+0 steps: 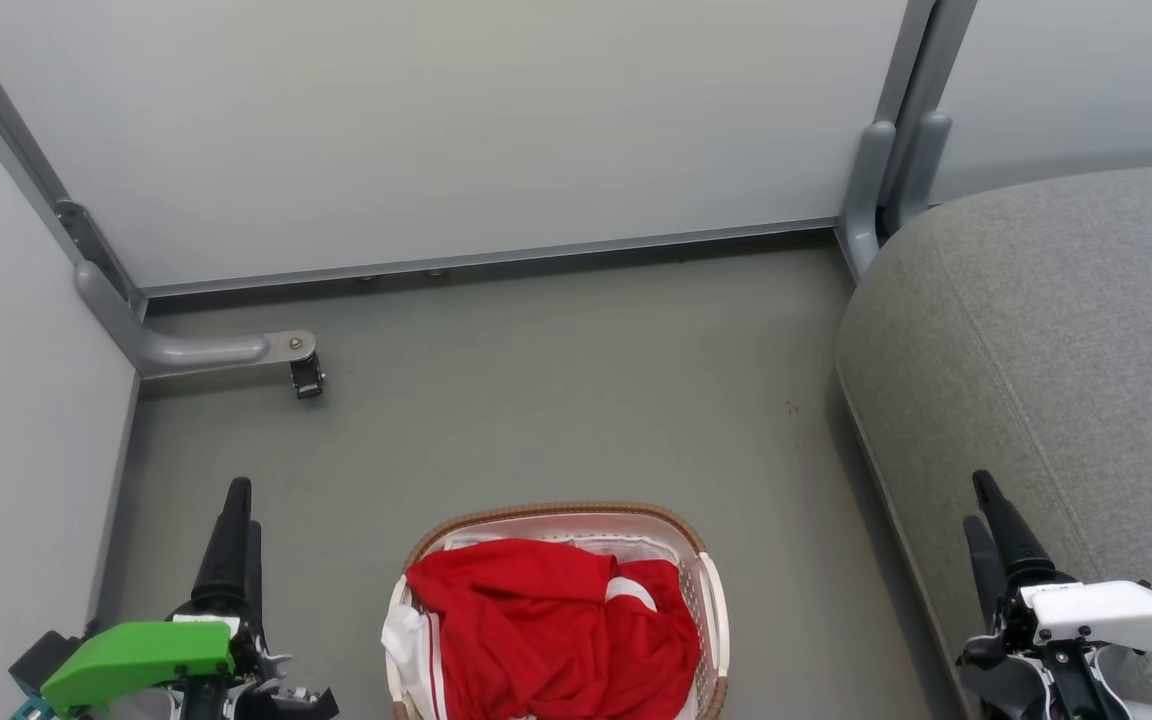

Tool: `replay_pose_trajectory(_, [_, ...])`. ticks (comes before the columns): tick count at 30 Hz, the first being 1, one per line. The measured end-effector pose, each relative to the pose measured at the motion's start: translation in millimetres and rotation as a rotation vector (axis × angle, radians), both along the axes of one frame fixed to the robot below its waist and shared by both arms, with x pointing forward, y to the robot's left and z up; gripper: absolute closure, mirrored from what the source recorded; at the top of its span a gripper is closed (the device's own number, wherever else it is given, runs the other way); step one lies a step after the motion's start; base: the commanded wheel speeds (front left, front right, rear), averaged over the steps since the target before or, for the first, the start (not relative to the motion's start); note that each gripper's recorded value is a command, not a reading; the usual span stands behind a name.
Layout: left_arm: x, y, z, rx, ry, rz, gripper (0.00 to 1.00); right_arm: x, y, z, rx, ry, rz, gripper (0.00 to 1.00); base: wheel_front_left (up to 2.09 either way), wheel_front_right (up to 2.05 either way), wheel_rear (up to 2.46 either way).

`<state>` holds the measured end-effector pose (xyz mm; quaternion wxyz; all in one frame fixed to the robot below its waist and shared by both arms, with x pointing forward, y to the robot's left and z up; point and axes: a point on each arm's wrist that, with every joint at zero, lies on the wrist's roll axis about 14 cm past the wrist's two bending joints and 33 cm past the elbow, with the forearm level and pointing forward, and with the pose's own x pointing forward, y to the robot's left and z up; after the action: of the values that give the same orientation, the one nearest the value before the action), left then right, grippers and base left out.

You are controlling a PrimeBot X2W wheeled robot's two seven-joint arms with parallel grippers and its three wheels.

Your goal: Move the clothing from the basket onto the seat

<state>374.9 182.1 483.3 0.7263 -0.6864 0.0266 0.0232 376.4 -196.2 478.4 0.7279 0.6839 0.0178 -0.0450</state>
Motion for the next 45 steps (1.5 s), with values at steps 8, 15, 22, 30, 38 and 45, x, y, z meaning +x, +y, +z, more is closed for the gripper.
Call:
replay_pose_trajectory(8, [2,-7,12,0.137,-0.038,-0.019,0.00,1,-5,10,-0.121,-0.026,-0.015,0.00,0.00,0.00,0.00])
replay_pose_trajectory(15, [2,-12,19,0.269,-0.068,-0.033,0.00,0,-8,16,-0.246,-0.040,-0.024,0.00,0.00,0.00,0.00])
replay_pose_trajectory(22, [2,-16,23,0.419,-0.072,-0.040,0.00,-1,-10,22,-0.397,-0.053,-0.025,0.00,0.00,0.00,0.00])
replay_pose_trajectory(30, [0,-25,25,0.595,-0.083,-0.063,0.00,-1,-2,31,-0.585,-0.083,0.002,0.00,0.00,0.00,0.00])
replay_pose_trajectory(38, [-3,-34,24,0.722,-0.093,-0.084,0.00,-4,7,30,-0.721,-0.091,0.033,0.00,0.00,0.00,0.00])
replay_pose_trajectory(45, [-6,-44,24,0.848,-0.116,-0.109,0.00,-5,17,35,-0.859,-0.119,0.061,0.00,0.00,0.00,0.00])
